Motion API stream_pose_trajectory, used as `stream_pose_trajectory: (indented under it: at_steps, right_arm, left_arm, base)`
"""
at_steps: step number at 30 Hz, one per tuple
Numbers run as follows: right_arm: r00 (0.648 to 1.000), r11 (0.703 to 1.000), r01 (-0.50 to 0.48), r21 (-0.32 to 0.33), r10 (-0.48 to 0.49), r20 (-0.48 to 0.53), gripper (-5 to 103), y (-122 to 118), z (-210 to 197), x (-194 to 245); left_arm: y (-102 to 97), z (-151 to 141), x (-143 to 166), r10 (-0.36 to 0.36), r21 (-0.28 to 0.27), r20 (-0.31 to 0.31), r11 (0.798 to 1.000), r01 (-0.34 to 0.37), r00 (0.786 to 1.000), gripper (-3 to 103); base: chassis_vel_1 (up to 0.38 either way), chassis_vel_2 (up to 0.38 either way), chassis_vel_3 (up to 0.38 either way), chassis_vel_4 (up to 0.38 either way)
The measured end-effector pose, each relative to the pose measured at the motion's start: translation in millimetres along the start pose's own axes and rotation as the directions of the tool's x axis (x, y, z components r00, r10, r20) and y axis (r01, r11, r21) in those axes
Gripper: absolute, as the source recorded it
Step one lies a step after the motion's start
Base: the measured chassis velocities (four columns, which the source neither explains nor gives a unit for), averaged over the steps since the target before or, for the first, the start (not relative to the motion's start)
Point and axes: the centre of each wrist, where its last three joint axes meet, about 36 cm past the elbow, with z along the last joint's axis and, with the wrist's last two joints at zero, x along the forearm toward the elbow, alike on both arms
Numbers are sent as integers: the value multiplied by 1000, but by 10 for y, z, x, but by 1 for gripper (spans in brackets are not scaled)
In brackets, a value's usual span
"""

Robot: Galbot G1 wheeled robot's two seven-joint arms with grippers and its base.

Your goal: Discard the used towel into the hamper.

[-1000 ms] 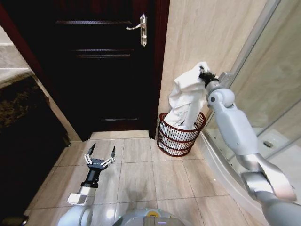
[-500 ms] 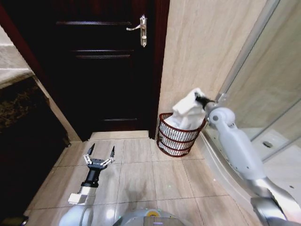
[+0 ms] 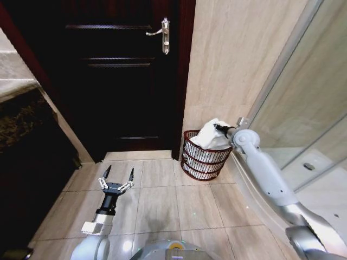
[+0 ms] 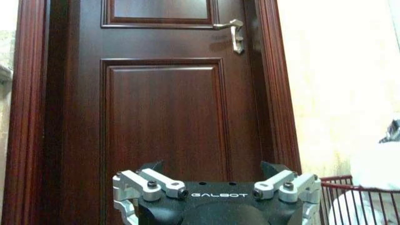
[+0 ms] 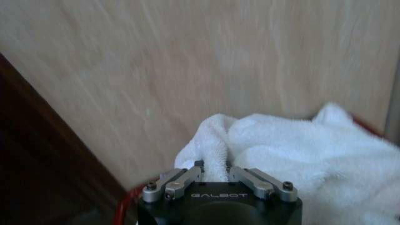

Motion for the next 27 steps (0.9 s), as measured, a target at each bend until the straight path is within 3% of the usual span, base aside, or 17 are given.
stream_pose_trajectory:
  at_steps: [3,7,19,27]
  right_arm:
    - [996,999,-28,-22,26,-89,8,-29,-19,-158]
    - [991,999,-38,-29,34,-132,8,-39,33,-308]
    - [982,996,-82,-16,79,-170,8,14,70,-722]
    - [969,990,-139,-11,133,-210,8,-126,327,-922]
  left_arm:
    - [-3,8,13,-16,4,8,1000,16,1000,100]
    - [-5,41,45,-30,6,8,1000,30,1000,100]
    - [41,61,96,-49,4,10,999,49,999,100]
    - [76,123,137,-61,9,9,998,61,998,100]
  base:
    - [0,0,0,0]
    - [0,0,0,0]
    - [0,0,0,0]
    - [0,0,0,0]
